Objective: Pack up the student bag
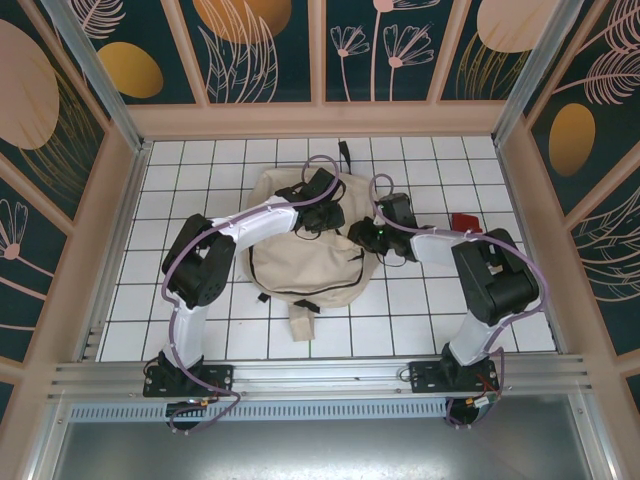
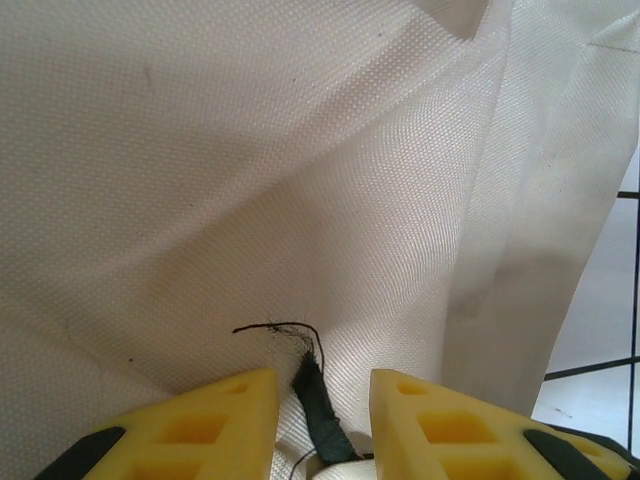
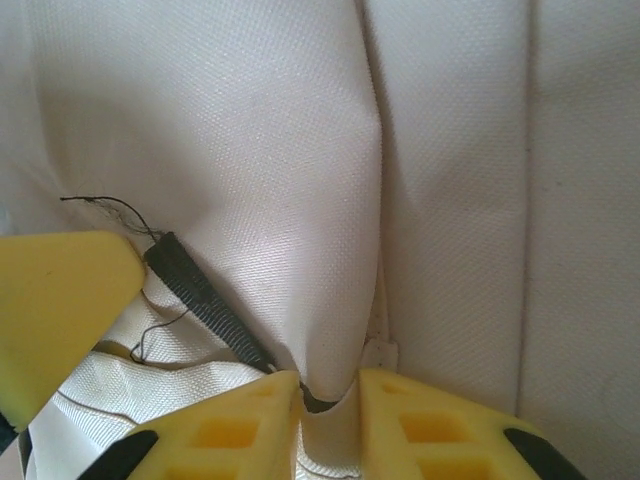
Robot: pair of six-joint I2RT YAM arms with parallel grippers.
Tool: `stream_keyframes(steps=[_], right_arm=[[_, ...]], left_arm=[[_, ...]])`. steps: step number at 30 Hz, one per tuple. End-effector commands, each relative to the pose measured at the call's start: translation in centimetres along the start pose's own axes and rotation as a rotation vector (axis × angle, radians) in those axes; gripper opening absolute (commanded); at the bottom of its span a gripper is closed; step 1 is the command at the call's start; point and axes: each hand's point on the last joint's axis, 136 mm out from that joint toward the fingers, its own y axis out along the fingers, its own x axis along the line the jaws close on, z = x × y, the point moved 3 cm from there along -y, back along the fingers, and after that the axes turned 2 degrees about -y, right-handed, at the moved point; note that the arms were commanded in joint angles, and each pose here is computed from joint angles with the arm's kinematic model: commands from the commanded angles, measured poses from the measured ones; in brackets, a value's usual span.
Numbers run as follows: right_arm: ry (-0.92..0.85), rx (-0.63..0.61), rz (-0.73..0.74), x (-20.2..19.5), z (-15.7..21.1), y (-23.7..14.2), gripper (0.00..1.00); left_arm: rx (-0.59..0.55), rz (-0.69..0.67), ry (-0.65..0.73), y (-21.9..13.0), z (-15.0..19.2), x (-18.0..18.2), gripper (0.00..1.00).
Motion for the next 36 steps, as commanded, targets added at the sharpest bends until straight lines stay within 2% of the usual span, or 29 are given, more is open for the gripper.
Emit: stream_keyframes(steps=[1,11,17,24,36], right_arm=[[-0.023,0.082,-0.103,2.4,2.0,1.3,0.19],[-0.011,0.048,-0.133,2.4,2.1,1.6,0.13],[-0.038,-0.037,-0.191,3.5,0.7,-0.5,0.14],[-0.053,-0.032,-0.272,4.5,1.0,-1.0,0.06],[-0.063,-0.037,-0.268,4.4,1.1,-0.8,0.05]], left_arm=[[0.025,-0.077,0.013,0.9,0.2,1.8,0.31],[0.037,-0.224,0.137,0.8,-0.1,3.6,0.30],[0.069,-0.180,0.167,1.3,0.1,2.8,0.28],[0.070,-0.213,0.173,2.3,-0.2,3.0,0.27],[0.062,-0.405,0.264,3.1,0.2,4.5,0.26]])
